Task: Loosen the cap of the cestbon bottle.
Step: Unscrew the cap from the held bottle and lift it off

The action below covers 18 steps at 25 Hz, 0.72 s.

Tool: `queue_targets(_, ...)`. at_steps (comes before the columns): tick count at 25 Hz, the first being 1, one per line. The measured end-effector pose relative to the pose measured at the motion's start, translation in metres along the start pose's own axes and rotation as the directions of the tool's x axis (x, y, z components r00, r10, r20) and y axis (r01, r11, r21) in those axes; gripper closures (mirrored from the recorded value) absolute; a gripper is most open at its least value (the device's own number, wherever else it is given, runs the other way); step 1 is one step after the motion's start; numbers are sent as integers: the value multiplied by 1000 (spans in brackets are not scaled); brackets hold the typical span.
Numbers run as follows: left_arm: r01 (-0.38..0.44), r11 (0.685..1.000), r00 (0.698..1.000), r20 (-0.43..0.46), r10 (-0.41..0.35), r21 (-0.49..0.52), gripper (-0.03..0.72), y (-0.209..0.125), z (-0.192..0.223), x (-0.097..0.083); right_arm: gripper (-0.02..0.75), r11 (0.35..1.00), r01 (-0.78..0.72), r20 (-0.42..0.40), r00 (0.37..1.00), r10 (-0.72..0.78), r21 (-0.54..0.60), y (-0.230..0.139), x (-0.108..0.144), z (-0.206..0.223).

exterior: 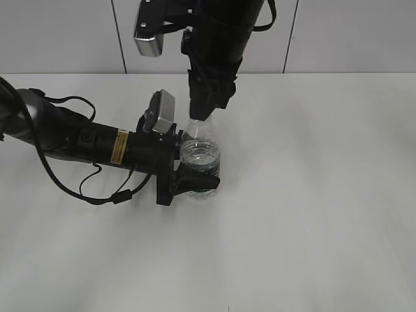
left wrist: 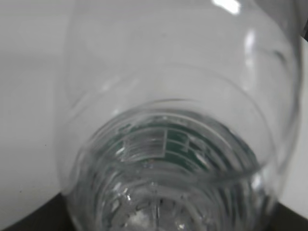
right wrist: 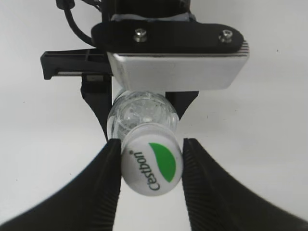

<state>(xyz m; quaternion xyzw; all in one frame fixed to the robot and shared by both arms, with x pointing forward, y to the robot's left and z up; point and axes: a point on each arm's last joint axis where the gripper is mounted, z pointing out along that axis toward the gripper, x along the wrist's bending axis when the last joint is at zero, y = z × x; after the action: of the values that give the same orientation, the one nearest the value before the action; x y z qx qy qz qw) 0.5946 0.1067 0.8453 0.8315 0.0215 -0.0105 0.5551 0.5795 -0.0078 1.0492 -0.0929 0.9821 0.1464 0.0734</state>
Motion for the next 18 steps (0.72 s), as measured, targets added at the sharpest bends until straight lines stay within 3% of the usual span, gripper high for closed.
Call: queue_targets(18,0,1000,1000,4,0,6,276,0,0,0,446,971,238,11,971,-238,-2,1,-1,-4)
